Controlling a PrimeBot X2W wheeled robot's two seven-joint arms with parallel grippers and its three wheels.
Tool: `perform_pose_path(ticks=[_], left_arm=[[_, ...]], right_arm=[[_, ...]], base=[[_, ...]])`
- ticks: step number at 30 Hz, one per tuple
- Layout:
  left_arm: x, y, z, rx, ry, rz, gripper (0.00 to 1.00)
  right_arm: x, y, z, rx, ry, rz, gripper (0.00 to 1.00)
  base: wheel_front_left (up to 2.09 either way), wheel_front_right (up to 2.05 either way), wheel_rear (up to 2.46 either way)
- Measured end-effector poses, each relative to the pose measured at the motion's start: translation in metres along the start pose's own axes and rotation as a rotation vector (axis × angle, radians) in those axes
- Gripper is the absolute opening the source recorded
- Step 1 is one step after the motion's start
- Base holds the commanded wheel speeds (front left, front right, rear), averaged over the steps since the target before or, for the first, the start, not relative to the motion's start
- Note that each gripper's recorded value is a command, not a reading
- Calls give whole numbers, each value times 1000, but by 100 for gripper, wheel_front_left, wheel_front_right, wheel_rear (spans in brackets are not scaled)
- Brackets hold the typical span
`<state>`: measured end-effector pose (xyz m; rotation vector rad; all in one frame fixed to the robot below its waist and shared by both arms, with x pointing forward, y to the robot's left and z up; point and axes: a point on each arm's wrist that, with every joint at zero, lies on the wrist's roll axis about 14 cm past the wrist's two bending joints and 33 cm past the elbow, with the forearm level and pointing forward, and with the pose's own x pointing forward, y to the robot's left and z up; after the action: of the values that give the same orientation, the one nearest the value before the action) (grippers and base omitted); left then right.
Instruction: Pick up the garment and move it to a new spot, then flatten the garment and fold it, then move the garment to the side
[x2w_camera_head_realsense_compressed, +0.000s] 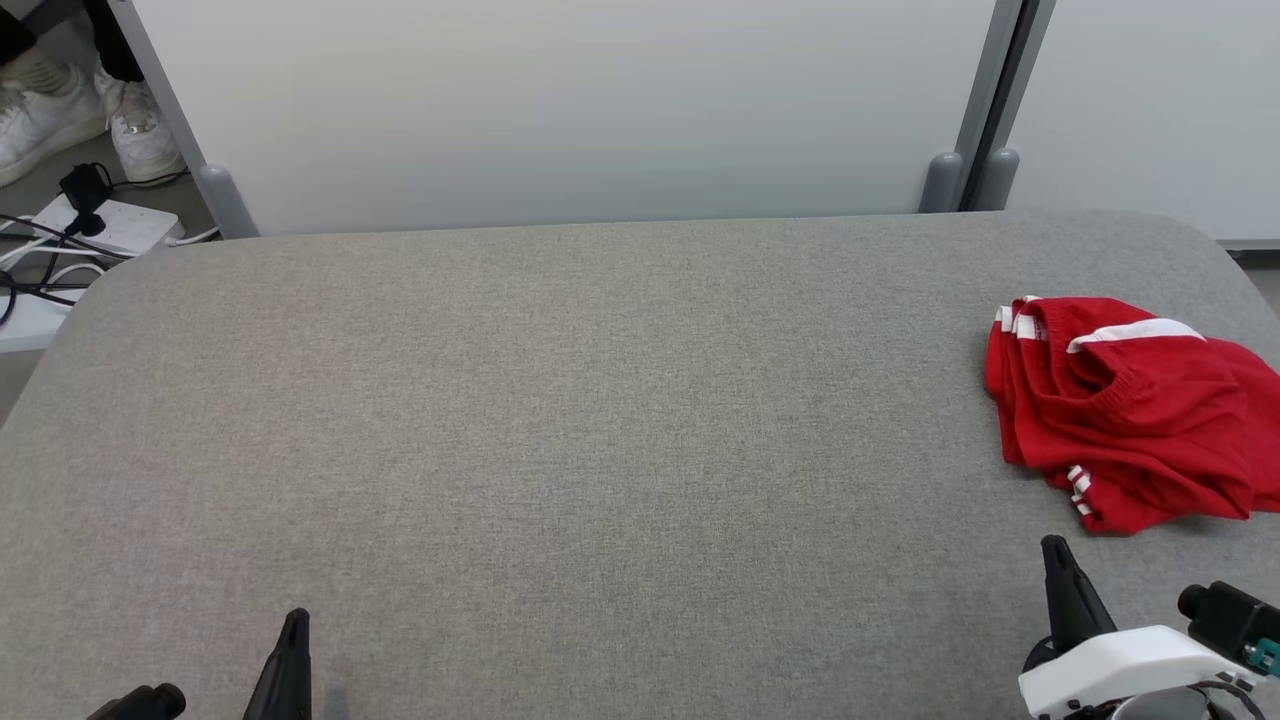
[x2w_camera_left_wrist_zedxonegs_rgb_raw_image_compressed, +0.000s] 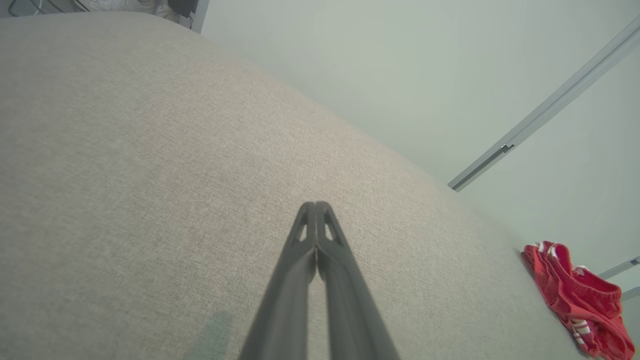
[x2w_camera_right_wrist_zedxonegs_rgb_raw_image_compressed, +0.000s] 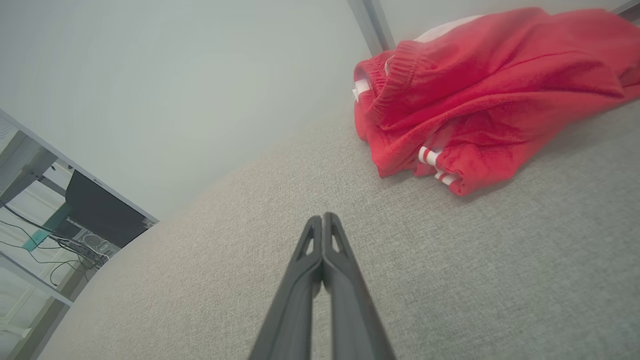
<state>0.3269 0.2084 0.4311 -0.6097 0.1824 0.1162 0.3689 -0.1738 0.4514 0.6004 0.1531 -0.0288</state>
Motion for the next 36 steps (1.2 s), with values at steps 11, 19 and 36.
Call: perform_pose_path(ticks=[11,19,36], left_arm=[[6,-5,3,-122,1,-2,0],[8,-6,5,-207,4,-2,0],[16,-15,11,-398,5,-19,0]], right_arm=[[1,-1,5,127,-9,-9,0],[2,-4,8,221,-15,-20,0],[3,-6,16,416,-25,-22,0]], base=[[0,0,0],[0,0,0],[0,0,0]])
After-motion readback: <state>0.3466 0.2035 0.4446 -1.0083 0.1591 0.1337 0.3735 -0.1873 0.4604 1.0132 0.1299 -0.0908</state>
